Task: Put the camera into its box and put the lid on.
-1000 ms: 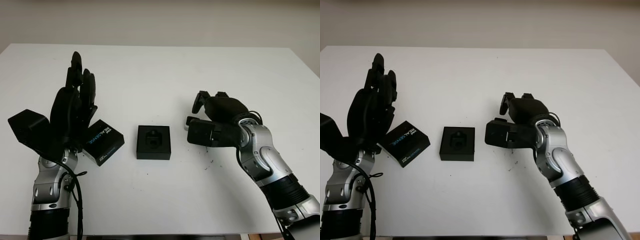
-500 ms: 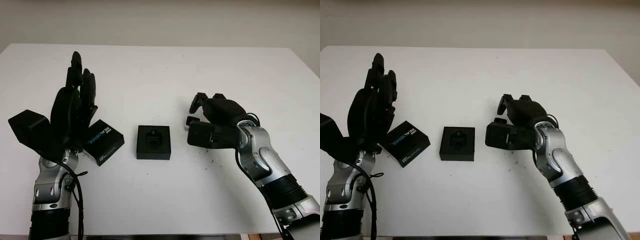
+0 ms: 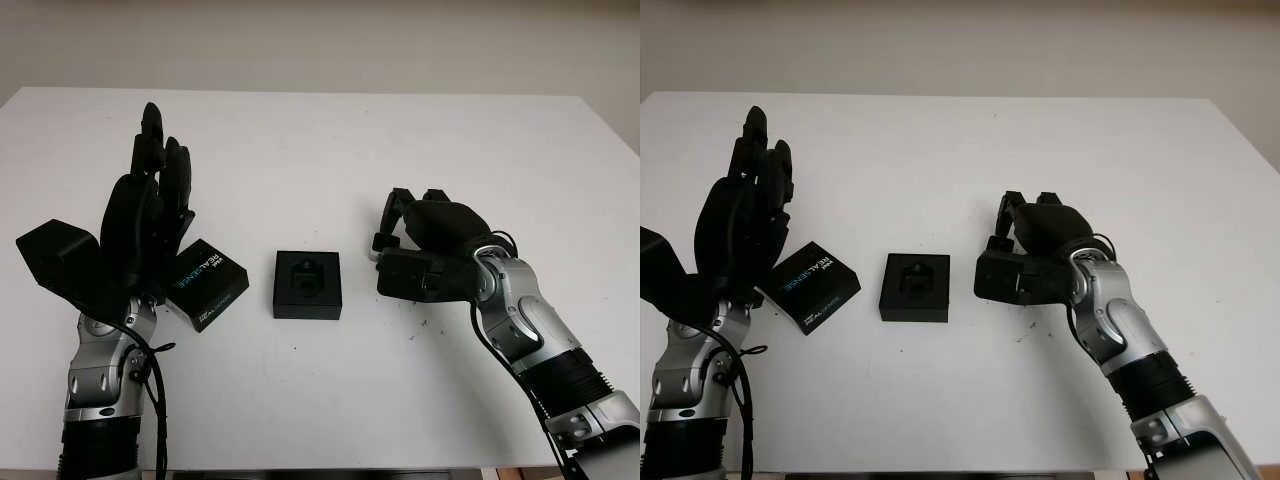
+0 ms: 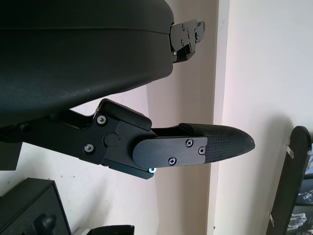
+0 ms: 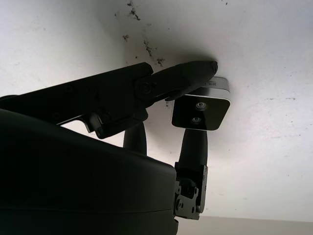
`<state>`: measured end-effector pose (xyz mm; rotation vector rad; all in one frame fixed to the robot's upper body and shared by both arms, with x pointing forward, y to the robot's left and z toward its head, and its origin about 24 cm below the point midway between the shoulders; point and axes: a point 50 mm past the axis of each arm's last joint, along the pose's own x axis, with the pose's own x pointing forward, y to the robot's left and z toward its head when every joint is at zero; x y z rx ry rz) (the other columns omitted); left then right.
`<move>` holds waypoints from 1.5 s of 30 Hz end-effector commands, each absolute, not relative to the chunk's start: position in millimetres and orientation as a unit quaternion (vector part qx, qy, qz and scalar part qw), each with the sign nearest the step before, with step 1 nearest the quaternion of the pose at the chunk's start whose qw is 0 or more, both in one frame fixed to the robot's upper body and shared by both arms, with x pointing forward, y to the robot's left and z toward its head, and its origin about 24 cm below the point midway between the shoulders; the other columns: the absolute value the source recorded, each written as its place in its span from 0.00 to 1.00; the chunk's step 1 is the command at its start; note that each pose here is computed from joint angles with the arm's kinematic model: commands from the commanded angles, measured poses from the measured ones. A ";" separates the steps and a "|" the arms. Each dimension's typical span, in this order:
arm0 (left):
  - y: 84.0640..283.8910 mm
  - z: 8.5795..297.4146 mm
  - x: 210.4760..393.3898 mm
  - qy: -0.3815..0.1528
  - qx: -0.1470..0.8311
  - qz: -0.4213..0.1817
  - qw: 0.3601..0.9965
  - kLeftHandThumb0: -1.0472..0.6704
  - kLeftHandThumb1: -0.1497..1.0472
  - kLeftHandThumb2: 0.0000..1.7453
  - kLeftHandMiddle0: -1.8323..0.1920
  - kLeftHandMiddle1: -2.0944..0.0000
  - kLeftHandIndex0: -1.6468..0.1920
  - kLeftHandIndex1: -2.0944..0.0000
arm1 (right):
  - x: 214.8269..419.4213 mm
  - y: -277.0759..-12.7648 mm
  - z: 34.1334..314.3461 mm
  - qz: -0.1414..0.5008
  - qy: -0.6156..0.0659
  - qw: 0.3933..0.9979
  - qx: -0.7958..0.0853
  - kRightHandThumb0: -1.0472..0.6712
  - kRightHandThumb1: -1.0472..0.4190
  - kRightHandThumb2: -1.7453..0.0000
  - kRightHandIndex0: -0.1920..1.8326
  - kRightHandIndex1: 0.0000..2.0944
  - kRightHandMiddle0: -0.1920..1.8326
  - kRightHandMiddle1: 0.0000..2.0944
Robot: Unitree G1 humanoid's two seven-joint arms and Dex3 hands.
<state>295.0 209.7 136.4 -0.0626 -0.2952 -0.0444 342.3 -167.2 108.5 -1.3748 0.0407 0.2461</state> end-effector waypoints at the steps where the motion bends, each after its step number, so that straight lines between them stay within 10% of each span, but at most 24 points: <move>1: 208.5 142.0 293.3 -0.161 -0.028 -0.022 0.986 0.15 1.00 0.26 1.00 1.00 1.00 1.00 | 342.6 -171.6 105.7 0.110 0.024 0.766 -0.633 0.35 0.08 0.97 0.13 1.00 0.06 0.91; 6: 208.6 141.7 292.7 -0.161 -0.029 -0.020 0.986 0.15 1.00 0.26 1.00 1.00 1.00 1.00 | 343.2 -171.7 104.6 0.095 0.031 0.781 -0.617 0.40 0.07 0.97 0.27 1.00 0.16 0.84; 21: 208.6 140.4 292.0 -0.162 -0.033 -0.016 0.986 0.15 1.00 0.25 1.00 1.00 1.00 1.00 | 341.4 -172.9 102.2 0.077 0.005 0.776 -0.626 0.43 0.05 0.97 0.22 0.98 0.21 0.77; 23: 208.5 140.3 291.9 -0.161 -0.034 -0.015 0.986 0.15 1.00 0.25 1.00 1.00 1.00 1.00 | 340.9 -173.8 101.4 0.073 -0.016 0.780 -0.621 0.44 0.05 0.97 0.14 0.88 0.22 0.77; 27: 208.2 140.1 291.9 -0.162 -0.034 -0.018 0.986 0.15 1.00 0.25 1.00 1.00 1.00 1.00 | 340.9 -176.7 102.6 0.068 -0.043 0.798 -0.597 0.43 0.05 0.97 0.22 0.29 0.25 0.73; 29: 208.0 140.4 292.0 -0.162 -0.031 -0.020 0.986 0.15 1.00 0.26 1.00 1.00 1.00 1.00 | 341.4 -178.6 105.0 0.066 -0.050 0.815 -0.573 0.43 0.05 0.97 0.26 0.19 0.25 0.73; 45: 206.0 141.0 292.7 -0.160 -0.030 -0.017 0.987 0.15 1.00 0.25 1.00 1.00 1.00 1.00 | 341.3 -183.6 131.1 0.083 -0.063 0.909 -0.404 0.43 0.02 0.97 0.28 0.10 0.19 0.79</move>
